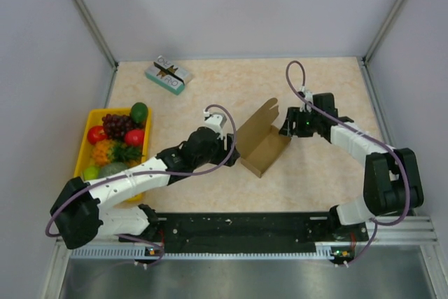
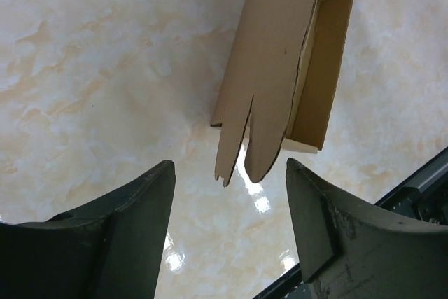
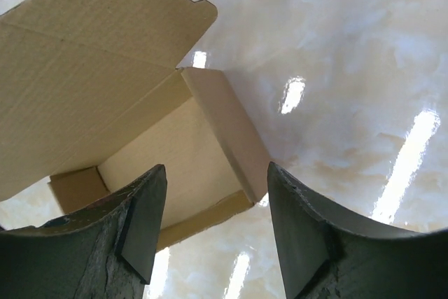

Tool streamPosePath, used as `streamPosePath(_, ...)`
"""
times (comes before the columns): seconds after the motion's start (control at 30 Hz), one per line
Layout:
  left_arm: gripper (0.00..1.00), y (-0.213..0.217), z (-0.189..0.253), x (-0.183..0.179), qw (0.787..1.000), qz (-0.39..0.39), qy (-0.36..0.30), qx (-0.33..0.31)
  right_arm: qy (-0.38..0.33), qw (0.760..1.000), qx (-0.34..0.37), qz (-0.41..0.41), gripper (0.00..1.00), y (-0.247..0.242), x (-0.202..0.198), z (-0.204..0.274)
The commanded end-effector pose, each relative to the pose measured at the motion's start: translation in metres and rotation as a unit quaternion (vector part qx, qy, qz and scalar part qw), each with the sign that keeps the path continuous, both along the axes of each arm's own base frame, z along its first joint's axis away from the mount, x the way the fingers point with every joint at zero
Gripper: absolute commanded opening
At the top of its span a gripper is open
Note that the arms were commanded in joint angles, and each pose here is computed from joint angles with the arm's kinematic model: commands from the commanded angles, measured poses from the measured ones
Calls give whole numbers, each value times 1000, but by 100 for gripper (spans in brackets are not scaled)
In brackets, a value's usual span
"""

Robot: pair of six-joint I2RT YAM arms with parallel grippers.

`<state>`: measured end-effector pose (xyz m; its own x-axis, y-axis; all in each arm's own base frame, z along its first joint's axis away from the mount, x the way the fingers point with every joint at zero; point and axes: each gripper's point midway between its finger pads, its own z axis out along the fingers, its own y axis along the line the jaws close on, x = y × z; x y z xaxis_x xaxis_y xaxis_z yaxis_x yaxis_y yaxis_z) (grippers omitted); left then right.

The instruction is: Fold the paper box

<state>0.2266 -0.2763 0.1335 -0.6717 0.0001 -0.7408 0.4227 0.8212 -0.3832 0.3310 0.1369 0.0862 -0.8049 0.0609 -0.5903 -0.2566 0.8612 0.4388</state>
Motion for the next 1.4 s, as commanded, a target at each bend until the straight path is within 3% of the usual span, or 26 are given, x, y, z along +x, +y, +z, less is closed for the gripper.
streamPosePath(0.0,68,-13,34,25,998,38,-40,-41,-33,998,-47,-6,58,2,16,-7)
streamPosePath(0.3,83,16,54,7,995,61,-52,-66,-32,989,-134,-47,41,1,3,-29)
streamPosePath(0.57,87,85,70,-17,985,132,-86,-67,9,978,-171,-117,2,-5,-22,-40)
streamPosePath(0.7,89,102,83,-24,981,145,-103,-78,12,972,-179,-155,0,3,-41,-32)
streamPosePath(0.87,90,95,76,-23,986,130,-92,-58,2,963,-209,-169,4,7,-48,-23)
streamPosePath(1.0,93,86,66,-15,988,130,-72,-46,22,971,-180,-158,13,23,-54,-24)
streamPosePath(1.03,95,85,65,-12,988,131,-65,-45,20,973,-175,-146,20,28,-54,-21)
streamPosePath(1.13,95,77,62,-2,991,114,-44,-47,-8,983,-155,-100,67,36,-60,2)
streamPosePath(1.23,96,81,69,18,993,95,-44,-59,-65,982,-168,-46,73,26,-64,36)
streamPosePath(1.27,96,67,64,11,997,33,-21,-67,-84,981,-169,-38,73,23,-60,50)
streamPosePath(1.33,93,63,75,25,997,-13,-40,-65,-117,981,-156,-15,72,8,-44,70)
streamPosePath(1.37,93,52,65,26,997,-52,-20,-59,-111,988,-110,18,70,16,-43,77)
